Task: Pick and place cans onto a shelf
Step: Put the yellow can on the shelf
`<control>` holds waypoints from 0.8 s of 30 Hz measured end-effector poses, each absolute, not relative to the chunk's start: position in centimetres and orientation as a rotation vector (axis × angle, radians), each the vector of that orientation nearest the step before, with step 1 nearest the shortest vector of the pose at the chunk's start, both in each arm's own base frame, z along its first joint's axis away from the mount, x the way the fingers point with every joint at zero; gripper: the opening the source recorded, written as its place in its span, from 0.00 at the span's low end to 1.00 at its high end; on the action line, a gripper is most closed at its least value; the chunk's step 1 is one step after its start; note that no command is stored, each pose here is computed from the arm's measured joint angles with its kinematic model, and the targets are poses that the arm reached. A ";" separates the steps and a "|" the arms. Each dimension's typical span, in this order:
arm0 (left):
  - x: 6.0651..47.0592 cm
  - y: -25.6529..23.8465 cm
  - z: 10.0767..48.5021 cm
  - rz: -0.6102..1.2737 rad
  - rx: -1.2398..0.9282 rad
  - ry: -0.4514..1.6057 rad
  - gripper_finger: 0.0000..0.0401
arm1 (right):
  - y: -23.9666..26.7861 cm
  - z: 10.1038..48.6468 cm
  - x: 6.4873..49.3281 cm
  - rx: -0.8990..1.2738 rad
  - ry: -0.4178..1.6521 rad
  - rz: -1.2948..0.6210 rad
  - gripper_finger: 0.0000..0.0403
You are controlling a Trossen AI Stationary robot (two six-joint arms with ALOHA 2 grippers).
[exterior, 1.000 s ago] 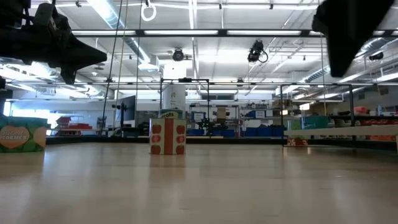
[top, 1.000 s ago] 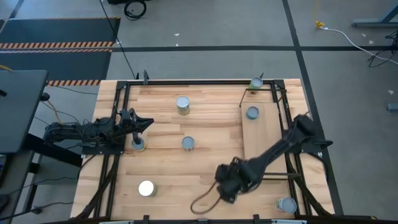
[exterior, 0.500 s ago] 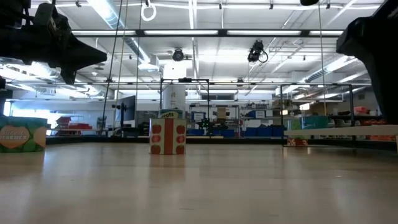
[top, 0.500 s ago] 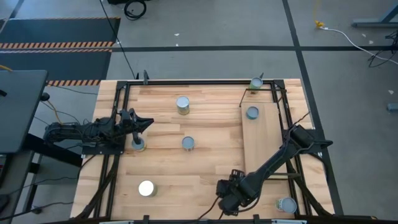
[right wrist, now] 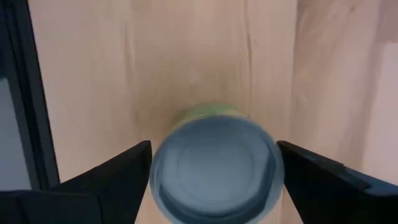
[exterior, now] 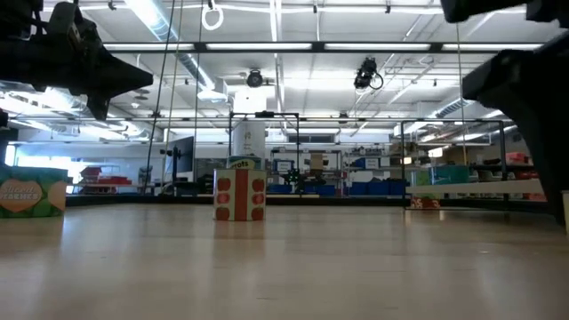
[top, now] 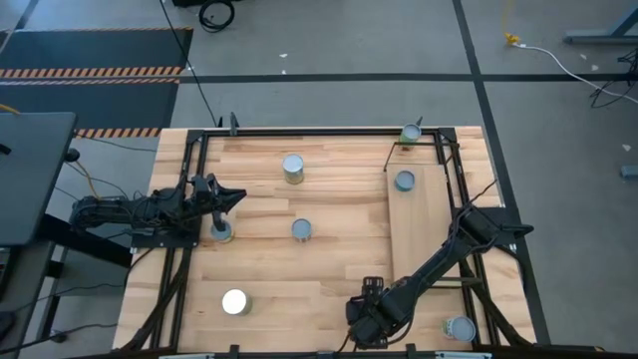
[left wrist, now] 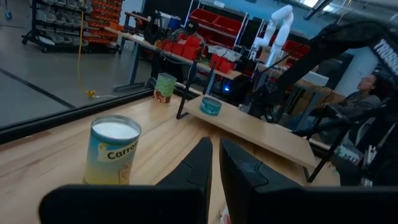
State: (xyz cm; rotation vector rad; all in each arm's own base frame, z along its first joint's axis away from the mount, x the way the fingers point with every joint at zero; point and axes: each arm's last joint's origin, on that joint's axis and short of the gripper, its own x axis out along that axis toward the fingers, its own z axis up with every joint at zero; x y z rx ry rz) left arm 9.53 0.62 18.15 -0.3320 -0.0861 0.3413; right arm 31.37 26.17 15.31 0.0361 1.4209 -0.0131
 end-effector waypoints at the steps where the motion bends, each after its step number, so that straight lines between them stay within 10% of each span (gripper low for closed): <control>1: 9.5 0.6 18.1 0.342 -0.331 -0.086 0.09 | 26.2 15.1 31.3 0.031 1.426 -0.009 0.86; 24: 9.5 0.6 18.2 0.341 -0.331 -0.087 0.09 | 23.8 17.8 32.1 0.084 1.468 -0.112 0.72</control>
